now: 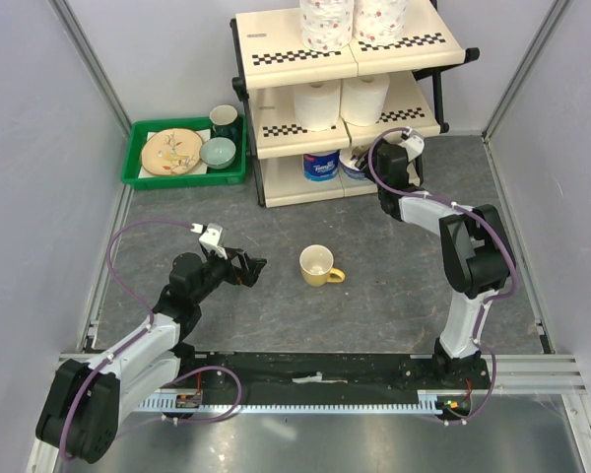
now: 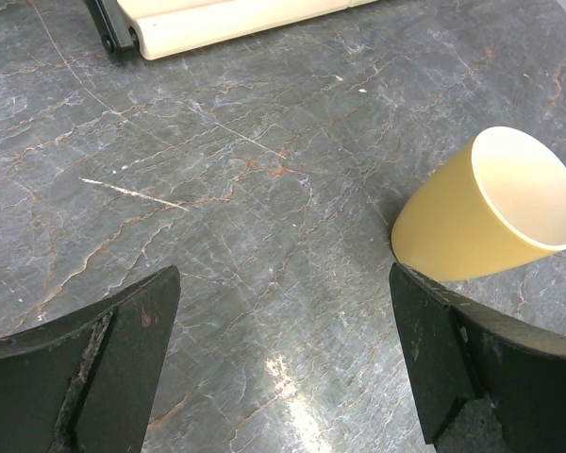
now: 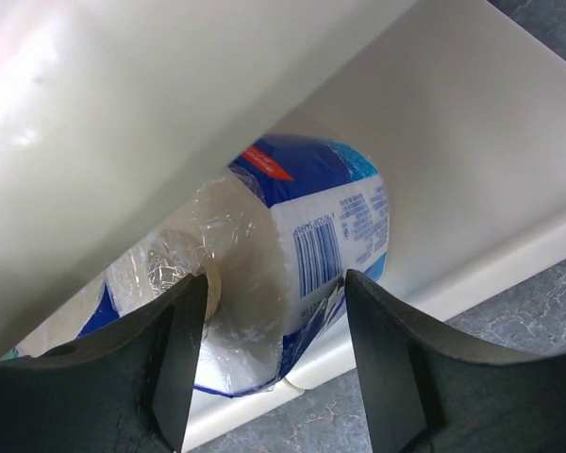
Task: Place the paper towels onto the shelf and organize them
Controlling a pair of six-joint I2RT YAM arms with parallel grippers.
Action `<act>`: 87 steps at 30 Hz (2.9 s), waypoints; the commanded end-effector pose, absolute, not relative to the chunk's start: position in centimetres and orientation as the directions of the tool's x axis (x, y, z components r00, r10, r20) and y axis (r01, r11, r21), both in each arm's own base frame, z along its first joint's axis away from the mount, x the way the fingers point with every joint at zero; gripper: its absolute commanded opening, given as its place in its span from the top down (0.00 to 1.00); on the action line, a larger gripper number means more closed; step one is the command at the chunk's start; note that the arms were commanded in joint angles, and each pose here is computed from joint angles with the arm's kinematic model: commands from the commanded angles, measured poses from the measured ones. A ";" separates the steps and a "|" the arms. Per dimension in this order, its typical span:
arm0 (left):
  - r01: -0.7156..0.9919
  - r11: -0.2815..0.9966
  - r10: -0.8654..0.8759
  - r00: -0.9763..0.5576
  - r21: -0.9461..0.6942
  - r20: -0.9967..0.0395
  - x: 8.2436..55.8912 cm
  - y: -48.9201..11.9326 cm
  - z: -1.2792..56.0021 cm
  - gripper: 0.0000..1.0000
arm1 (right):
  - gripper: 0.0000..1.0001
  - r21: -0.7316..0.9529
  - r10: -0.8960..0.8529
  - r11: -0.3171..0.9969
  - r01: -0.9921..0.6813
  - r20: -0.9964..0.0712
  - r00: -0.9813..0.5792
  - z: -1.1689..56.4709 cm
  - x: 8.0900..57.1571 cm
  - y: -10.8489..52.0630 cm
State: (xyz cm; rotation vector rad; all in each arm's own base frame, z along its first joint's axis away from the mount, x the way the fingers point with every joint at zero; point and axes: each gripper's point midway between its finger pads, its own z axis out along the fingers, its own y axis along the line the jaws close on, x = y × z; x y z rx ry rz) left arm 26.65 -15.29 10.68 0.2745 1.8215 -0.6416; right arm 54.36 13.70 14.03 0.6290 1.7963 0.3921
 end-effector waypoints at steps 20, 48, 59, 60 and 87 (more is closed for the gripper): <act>0.525 0.805 -0.135 -0.295 -0.278 -0.946 27.2 -16.0 12.8 0.01 | 0.20 0.607 0.601 0.793 -0.046 -0.793 -0.105 21.4 50.7 13.3; 0.527 0.803 -0.133 -0.297 -0.278 -0.946 27.2 -16.1 12.7 0.01 | 0.17 0.904 0.903 0.402 -0.145 -0.418 -0.098 17.5 54.1 8.2; 0.532 0.799 -0.130 -0.301 -0.280 -0.945 27.2 -16.2 12.7 0.01 | 0.17 0.936 0.951 0.290 -0.200 -0.306 -0.052 17.2 56.3 7.6; 0.532 0.799 -0.130 -0.301 -0.280 -0.945 27.2 -16.2 12.7 0.01 | 0.17 0.937 0.954 0.281 -0.209 -0.296 -0.043 17.3 56.4 7.4; 0.539 0.793 -0.128 -0.306 -0.283 -0.943 27.2 -16.4 12.6 0.01 | 0.13 0.893 0.913 0.399 -0.208 -0.409 -0.003 15.6 61.2 7.9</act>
